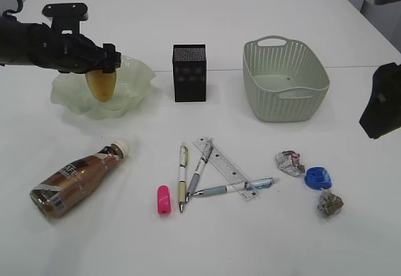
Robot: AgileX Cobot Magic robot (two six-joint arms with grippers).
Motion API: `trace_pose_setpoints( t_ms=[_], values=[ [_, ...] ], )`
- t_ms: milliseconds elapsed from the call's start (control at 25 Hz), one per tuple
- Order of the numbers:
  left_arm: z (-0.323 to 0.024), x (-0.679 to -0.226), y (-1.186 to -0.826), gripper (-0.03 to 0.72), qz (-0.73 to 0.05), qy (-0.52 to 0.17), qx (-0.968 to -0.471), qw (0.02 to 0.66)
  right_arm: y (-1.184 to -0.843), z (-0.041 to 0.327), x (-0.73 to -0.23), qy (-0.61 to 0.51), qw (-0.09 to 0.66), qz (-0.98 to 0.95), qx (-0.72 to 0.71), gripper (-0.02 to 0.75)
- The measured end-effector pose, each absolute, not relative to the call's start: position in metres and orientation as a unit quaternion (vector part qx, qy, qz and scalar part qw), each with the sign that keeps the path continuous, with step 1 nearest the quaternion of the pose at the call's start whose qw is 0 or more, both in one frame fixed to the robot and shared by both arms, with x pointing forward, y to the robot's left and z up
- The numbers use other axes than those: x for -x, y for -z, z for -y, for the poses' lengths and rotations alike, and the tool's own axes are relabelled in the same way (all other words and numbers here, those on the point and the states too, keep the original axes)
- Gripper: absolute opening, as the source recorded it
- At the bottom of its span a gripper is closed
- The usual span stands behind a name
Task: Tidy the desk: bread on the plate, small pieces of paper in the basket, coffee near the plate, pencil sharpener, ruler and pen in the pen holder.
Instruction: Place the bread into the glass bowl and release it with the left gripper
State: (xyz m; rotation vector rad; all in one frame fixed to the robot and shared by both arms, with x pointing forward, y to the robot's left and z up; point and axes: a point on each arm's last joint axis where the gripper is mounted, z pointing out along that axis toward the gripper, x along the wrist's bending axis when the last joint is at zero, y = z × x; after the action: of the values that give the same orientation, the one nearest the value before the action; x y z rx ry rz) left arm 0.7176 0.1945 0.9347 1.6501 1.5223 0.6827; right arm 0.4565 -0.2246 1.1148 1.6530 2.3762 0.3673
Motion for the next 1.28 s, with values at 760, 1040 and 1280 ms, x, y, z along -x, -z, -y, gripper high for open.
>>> trace_pose_setpoints(
  t_ms=[760,1040,1280],
  values=[
    [-0.195,-0.717,-0.95,0.592,-0.595,-0.275,-0.641,0.399,-1.115,0.225,-0.456,-0.124,0.111,-0.809,-0.563,0.581],
    [-0.196,-0.706,-0.986,0.586,-0.592,-0.274,-0.644,0.4,-1.115,0.225,-0.456,-0.124,0.111,-0.809,-0.563,0.581],
    [-0.2,-0.685,-1.034,0.575,-0.605,-0.236,-0.673,0.353,-1.115,0.224,-0.456,-0.126,0.106,-0.801,-0.576,0.581]
  ],
)
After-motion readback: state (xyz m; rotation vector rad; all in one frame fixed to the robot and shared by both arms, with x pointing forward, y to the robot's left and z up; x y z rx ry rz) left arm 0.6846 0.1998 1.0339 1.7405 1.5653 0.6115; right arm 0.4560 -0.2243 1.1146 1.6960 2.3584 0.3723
